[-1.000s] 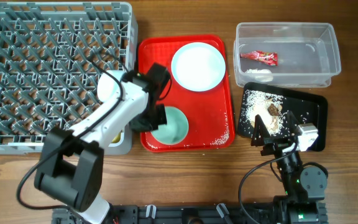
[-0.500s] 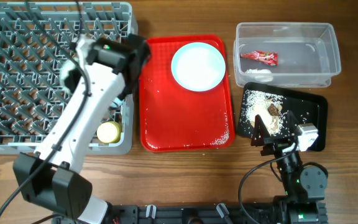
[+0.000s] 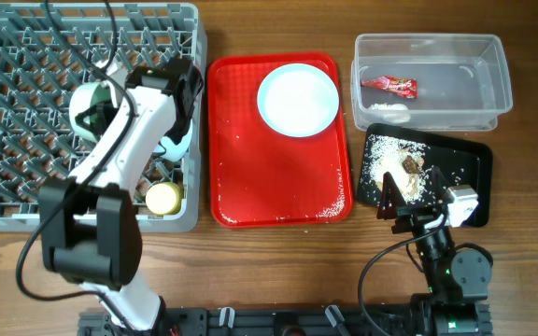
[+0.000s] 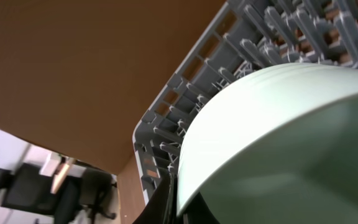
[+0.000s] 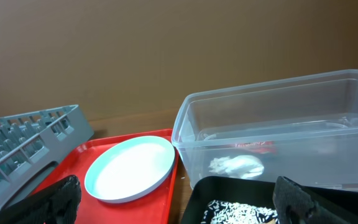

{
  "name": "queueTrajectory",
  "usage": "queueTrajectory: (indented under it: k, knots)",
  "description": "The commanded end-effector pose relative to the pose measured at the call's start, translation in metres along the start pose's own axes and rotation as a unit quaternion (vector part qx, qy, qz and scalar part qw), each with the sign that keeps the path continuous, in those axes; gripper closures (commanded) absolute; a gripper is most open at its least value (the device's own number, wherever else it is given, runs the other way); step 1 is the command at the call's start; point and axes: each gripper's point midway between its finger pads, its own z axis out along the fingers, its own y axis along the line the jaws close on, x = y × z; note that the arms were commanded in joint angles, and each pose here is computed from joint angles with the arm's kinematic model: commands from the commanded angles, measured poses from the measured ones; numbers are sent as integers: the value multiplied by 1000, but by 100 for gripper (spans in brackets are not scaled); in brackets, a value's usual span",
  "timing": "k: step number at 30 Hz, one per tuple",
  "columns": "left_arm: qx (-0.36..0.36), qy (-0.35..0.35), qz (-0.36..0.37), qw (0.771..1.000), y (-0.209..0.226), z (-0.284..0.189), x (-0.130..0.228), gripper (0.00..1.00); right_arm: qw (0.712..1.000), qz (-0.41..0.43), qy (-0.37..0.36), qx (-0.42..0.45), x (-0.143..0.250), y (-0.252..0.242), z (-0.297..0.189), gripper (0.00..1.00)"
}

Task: Sort waste into correct bins and load items into the dishwasher rack
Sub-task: 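Carry the light-blue bowl left and set it upright in the rack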

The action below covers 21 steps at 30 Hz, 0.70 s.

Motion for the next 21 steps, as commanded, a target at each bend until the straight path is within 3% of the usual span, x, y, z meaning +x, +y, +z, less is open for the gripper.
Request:
queueTrajectory:
  k: [1, 9, 12, 18, 21]
  knots:
    - [-9, 5, 33, 999, -13, 6, 8, 96, 1000, 0, -5, -9, -2, 3, -1, 0]
    - [44, 69, 43, 996, -39, 3, 34, 91, 1000, 0, -5, -10, -2, 3, -1, 0]
    - [51, 74, 54, 995, -41, -2, 37, 50, 1000, 0, -5, -9, -2, 3, -1, 0]
    - [79, 80, 63, 992, -29, -26, 26, 40, 1000, 0, -5, -9, -2, 3, -1, 0]
    - [137, 106, 11, 985, -23, -44, 11, 22, 1000, 0, -5, -9, -2, 3, -1, 0]
